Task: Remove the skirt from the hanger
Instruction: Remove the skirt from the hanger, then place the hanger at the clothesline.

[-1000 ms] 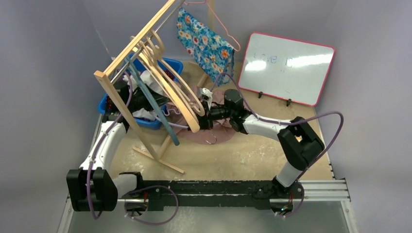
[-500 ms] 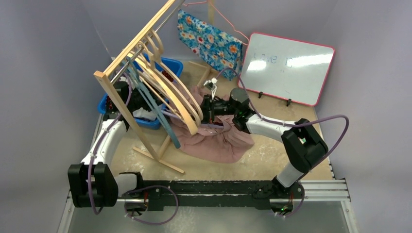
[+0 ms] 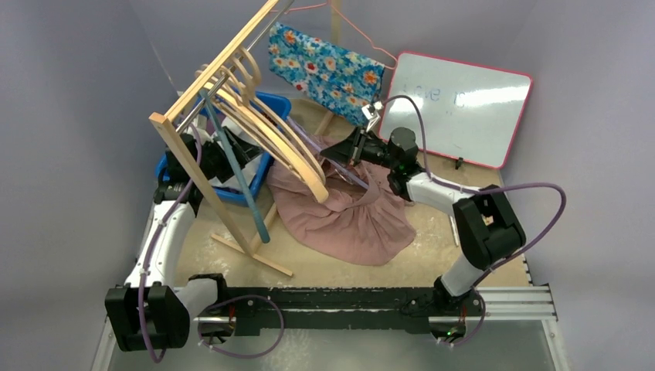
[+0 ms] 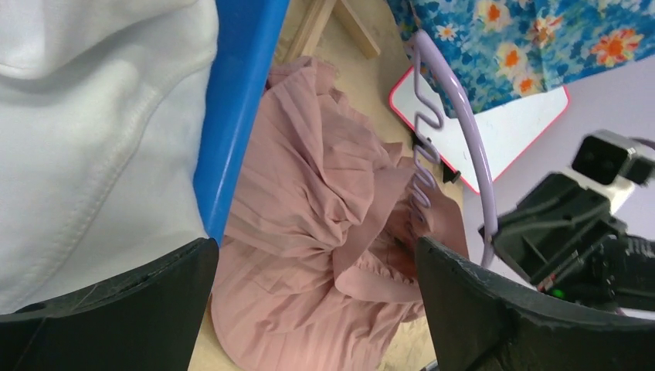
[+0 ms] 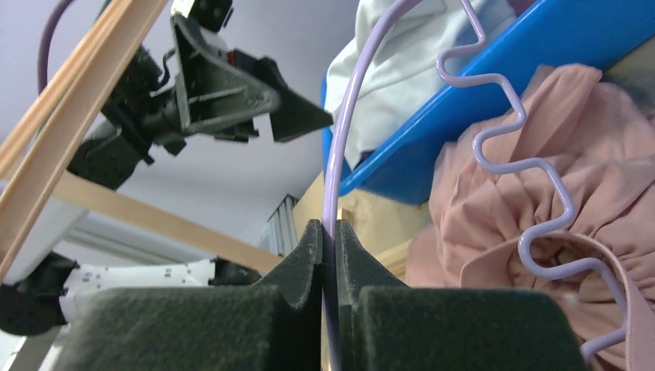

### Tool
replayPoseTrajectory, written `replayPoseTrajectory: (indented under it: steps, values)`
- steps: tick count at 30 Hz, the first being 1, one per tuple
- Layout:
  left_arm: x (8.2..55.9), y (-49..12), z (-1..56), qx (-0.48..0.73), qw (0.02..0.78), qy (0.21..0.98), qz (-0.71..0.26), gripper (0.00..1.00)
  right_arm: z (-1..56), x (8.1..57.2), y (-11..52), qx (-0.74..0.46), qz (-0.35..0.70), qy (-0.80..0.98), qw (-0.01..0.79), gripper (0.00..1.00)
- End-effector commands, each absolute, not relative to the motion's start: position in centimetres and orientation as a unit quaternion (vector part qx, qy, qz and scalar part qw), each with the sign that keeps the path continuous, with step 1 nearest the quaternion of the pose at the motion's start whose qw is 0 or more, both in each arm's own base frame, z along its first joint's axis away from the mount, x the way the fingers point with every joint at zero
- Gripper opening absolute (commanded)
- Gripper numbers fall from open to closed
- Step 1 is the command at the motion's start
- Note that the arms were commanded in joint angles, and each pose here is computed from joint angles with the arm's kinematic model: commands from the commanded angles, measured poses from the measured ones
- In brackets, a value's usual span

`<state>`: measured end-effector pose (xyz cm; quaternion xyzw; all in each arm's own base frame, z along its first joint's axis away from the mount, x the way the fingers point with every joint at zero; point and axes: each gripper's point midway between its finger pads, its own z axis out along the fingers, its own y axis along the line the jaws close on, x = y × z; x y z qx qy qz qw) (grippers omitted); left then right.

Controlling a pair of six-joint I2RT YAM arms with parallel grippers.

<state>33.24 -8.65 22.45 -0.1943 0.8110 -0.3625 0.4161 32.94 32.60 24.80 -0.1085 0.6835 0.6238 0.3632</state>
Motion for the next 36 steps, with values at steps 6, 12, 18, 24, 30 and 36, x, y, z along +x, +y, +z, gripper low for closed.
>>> replayPoseTrajectory:
  steps: [6, 12, 18, 24, 30, 36]
  values:
    - [31.6, -13.0, 21.8, -0.135, 0.41, 0.802, -0.412, 0.96, 31.7, 37.2, 33.4, -0.042, 0.677, 0.594, 0.432, 0.0]
    - [31.0, -15.4, 20.3, -0.124, 0.398, 0.8, -0.432, 0.87, 34.8, 37.8, 33.6, -0.035, 0.697, 0.568, 0.436, 0.0]
    - [30.7, -15.4, 20.2, -0.114, 0.402, 0.8, -0.431, 0.88, 36.8, 38.4, 34.0, -0.045, 0.713, 0.549, 0.435, 0.0]
    - [30.5, -13.9, 20.1, -0.1, 0.41, 0.827, -0.371, 0.85, 35.2, 38.6, 35.3, -0.13, 0.692, 0.591, 0.393, 0.0]
    - [31.2, -13.9, 20.2, -0.116, 0.413, 0.822, -0.375, 0.7, 33.7, 36.0, 35.5, -0.201, 0.7, 0.578, 0.369, 0.0]
    - [32.3, -15.0, 21.8, -0.145, 0.414, 0.791, -0.427, 0.77, 28.2, 35.4, 35.9, -0.272, 0.634, 0.626, 0.364, 0.0]
